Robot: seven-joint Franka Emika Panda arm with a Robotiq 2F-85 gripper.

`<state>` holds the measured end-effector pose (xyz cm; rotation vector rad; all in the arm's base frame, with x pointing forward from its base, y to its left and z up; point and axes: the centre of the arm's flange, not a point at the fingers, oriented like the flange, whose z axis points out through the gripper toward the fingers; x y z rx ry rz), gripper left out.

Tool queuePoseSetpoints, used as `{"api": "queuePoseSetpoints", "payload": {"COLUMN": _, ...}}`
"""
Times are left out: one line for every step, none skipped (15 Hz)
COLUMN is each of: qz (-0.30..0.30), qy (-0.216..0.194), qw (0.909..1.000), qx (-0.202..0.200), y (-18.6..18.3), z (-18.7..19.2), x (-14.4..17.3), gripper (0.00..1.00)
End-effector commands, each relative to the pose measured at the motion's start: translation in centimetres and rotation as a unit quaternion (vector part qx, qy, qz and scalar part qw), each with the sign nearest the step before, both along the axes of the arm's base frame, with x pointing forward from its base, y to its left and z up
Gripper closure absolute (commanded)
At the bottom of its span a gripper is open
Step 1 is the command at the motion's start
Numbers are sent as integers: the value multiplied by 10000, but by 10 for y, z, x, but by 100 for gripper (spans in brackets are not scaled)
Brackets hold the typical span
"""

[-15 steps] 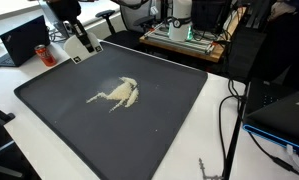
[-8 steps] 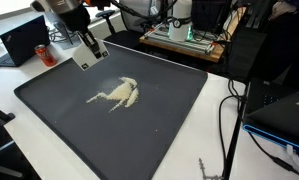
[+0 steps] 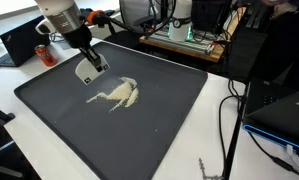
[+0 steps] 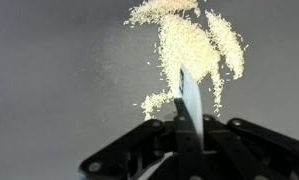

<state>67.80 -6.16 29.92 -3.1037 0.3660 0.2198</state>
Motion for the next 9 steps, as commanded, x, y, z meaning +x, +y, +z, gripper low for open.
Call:
{"api": "queuePoseSetpoints", "payload": {"qz": 196, "qy": -154, "qw": 9968, "qx": 756, "y": -39, "z": -16, "x": 6, "gripper": 99}}
{"api": "queuePoseSetpoints", "payload": {"qz": 161, "qy": -189, "qw": 9952, "qx": 946, "y": -51, "z": -20, "x": 4, "gripper": 99}}
{"api": "queuePoseSetpoints", "payload": {"qz": 150, "qy": -224, "qw": 9926, "qx": 1187, "y": -64, "z": -25, "x": 1, "gripper": 99}}
{"api": "queuePoseSetpoints", "payload": {"qz": 127, "qy": -268, "qw": 9899, "qx": 1387, "y": -75, "z": -29, "x": -1, "gripper": 99}}
{"api": "queuePoseSetpoints", "payload": {"qz": 66, "qy": -330, "qw": 9866, "qx": 1595, "y": -88, "z": -34, "x": -4, "gripper": 99}}
{"api": "queuePoseSetpoints", "payload": {"qz": -4, "qy": -415, "qw": 9832, "qx": 1776, "y": -100, "z": -38, "x": -7, "gripper": 99}}
{"api": "queuePoseSetpoints", "payload": {"qz": -44, "qy": -502, "qw": 9791, "qx": 1972, "y": -111, "z": -42, "x": -10, "gripper": 99}}
{"api": "queuePoseSetpoints", "payload": {"qz": -117, "qy": -598, "qw": 9749, "qx": 2139, "y": -121, "z": -47, "x": -14, "gripper": 99}}
{"api": "queuePoseSetpoints", "payload": {"qz": -182, "qy": -685, "qw": 9708, "qx": 2291, "y": -130, "z": -52, "x": -17, "gripper": 99}}
